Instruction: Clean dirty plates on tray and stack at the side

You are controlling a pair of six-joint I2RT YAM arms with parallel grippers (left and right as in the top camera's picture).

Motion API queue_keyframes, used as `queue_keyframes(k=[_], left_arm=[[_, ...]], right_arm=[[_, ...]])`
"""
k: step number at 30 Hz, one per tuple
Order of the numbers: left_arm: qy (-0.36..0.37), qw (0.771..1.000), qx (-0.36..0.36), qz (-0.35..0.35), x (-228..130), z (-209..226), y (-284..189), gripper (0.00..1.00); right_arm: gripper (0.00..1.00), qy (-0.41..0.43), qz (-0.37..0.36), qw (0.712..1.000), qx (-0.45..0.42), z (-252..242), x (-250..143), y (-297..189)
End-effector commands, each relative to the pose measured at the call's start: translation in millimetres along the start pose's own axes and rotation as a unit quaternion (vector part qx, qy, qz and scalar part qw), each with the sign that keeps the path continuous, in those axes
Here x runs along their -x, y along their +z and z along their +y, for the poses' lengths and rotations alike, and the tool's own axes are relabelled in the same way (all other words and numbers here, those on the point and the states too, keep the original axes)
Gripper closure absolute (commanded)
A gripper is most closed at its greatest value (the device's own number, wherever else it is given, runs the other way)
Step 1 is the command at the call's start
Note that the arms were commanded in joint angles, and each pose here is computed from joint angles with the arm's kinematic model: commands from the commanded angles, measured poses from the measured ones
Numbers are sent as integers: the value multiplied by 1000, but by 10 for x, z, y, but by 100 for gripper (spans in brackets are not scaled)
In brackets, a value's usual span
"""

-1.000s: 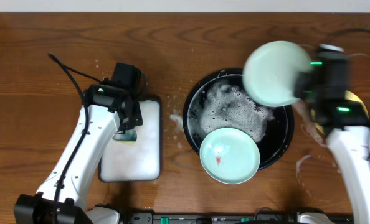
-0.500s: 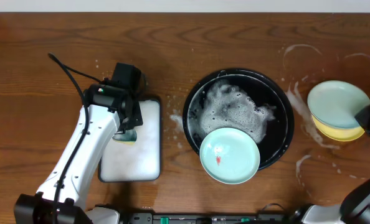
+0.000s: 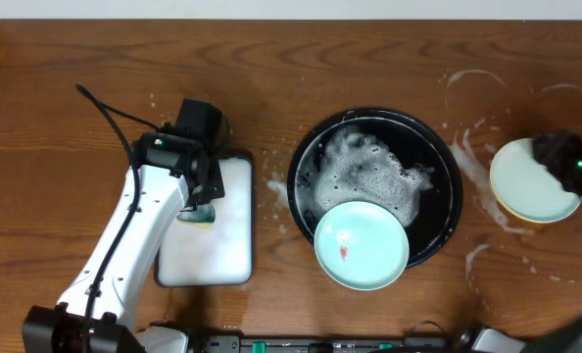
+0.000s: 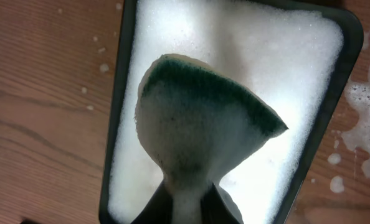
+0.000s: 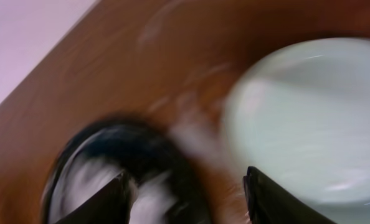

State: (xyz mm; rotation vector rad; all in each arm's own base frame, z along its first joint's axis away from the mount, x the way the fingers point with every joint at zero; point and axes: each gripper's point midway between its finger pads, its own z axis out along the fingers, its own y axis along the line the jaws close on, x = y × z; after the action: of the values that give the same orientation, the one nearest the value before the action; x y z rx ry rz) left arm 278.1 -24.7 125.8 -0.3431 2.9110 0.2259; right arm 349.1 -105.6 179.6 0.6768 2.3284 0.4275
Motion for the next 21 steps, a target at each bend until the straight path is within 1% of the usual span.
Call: queue_keyframes(k=[1,3,5,9,11,13,16,17,18,19,21], left_arm=[[-7,1000,1,0,7,16,-2,92],[-7,1000,1,0,7,16,-2,92],[-7,1000,1,0,7,16,-2,92],[-7,1000,1,0,6,16,-2,92],[-7,1000,1,0,5,17,-2,92],[-7,1000,1,0,5,17,-2,92],[-7,1000,1,0,6,17,-2,92],[-7,1000,1,0,6,16,-2,92],[-7,1000,1,0,6,16,-2,92],[-7,1000,1,0,6,16,-2,92],[-7,1000,1,0,6,17,-2,92]], right_arm=[[45,-112,48,989,79,708,-418,-134],[45,-149,109,980,79,888,-811,-129],[46,-184,168,966,63,961,-1183,-97],[46,-262,257,930,0,862,-1853,45],[42,-279,285,917,-26,761,-2116,134],[41,-291,307,905,-52,623,-2335,223],[41,-289,305,902,-94,408,-2436,374],[43,-288,306,902,-93,384,-2470,420],[51,-280,319,902,-74,382,-2594,486],[55,-274,329,902,-58,404,-2668,506],[60,-259,349,900,-23,453,-2827,536]])
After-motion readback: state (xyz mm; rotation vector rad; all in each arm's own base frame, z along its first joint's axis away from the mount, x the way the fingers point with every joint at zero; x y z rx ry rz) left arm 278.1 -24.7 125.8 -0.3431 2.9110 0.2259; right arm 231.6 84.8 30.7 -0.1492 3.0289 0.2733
